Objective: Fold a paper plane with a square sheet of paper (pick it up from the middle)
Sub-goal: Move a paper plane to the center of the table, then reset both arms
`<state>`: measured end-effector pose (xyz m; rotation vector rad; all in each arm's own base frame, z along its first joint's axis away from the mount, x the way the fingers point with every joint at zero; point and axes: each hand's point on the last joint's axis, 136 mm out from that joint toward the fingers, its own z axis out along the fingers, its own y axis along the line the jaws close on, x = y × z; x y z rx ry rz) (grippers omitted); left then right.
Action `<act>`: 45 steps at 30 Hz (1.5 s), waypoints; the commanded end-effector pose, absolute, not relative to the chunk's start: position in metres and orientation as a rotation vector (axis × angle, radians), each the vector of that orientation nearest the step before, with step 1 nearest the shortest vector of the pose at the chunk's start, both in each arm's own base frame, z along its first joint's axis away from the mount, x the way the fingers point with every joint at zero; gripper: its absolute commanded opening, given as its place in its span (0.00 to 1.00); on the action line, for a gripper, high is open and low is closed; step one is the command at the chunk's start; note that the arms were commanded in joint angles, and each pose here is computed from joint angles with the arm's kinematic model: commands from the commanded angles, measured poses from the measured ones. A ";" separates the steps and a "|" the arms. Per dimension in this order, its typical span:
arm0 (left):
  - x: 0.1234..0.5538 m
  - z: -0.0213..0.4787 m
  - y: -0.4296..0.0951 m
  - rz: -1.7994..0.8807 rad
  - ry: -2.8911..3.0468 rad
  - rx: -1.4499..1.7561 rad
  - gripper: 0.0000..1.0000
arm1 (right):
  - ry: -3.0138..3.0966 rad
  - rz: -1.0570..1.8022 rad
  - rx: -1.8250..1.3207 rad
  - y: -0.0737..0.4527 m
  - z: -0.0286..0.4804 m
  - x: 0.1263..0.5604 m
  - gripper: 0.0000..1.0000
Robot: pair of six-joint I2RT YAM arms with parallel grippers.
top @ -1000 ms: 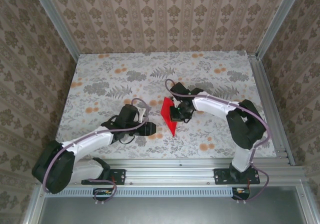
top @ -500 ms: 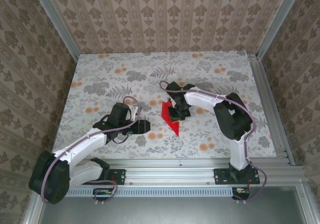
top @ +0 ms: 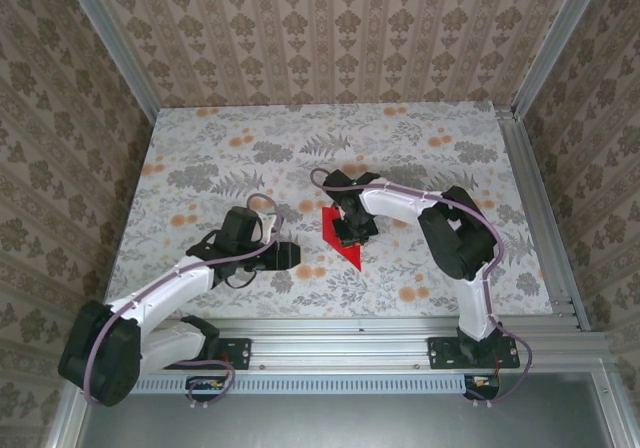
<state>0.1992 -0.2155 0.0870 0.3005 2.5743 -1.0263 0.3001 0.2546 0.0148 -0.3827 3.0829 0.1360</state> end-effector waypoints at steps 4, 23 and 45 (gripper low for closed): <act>0.203 0.085 -0.220 -1.050 2.561 0.334 0.55 | 3.107 -0.025 -0.425 0.252 -0.005 0.292 0.21; 0.281 0.146 -0.173 -0.493 2.404 0.437 0.90 | 2.690 0.421 -0.479 0.215 0.154 0.300 0.50; 0.366 0.116 -0.005 0.198 2.167 0.030 1.00 | 2.135 0.046 0.026 0.018 0.125 0.370 1.00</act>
